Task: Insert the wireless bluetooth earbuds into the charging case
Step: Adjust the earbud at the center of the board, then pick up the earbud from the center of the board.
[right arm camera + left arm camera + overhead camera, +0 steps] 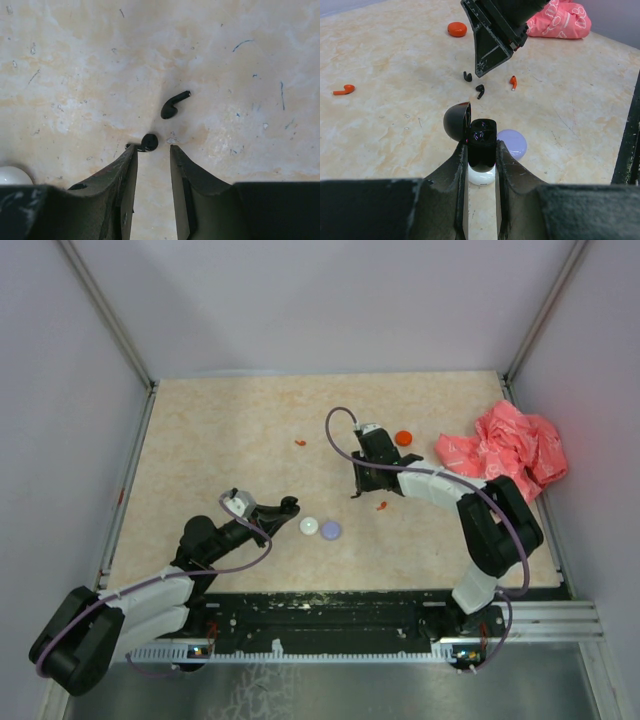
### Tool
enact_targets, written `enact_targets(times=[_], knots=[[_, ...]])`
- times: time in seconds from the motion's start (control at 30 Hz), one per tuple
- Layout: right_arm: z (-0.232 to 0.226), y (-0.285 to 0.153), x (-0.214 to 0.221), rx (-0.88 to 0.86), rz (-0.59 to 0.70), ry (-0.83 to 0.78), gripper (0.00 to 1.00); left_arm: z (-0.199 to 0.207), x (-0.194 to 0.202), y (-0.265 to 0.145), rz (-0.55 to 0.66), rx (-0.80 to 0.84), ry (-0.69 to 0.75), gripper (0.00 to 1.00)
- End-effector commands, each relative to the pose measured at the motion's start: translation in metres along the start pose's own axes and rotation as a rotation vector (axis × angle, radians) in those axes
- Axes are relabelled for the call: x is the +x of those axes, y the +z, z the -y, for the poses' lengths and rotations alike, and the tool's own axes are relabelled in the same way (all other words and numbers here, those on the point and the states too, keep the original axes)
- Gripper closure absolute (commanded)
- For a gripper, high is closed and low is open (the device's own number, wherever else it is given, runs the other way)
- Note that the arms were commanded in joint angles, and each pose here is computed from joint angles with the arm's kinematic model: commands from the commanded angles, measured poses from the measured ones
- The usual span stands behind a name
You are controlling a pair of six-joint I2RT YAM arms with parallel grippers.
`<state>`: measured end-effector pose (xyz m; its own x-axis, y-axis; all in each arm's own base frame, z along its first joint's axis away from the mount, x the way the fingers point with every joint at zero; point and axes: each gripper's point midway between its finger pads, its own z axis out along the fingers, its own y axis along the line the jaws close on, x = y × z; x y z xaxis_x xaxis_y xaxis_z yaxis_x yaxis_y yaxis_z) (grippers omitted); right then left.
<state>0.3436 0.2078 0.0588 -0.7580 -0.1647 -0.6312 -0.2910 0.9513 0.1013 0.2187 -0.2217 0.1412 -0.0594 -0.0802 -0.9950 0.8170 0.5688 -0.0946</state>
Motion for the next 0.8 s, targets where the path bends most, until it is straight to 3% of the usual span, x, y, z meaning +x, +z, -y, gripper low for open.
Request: enact_targets(times=[0.0,0.77], knots=[[-0.016,0.007,-0.013,-0.055,0.029,0.063,0.68,0.004,-0.013,0.004,0.036,0.021,0.010,1.00],[-0.018,0.031,0.003,-0.049,-0.047,0.073,0.73,0.005,-0.013,0.004,0.035,0.028,0.011,1.00]])
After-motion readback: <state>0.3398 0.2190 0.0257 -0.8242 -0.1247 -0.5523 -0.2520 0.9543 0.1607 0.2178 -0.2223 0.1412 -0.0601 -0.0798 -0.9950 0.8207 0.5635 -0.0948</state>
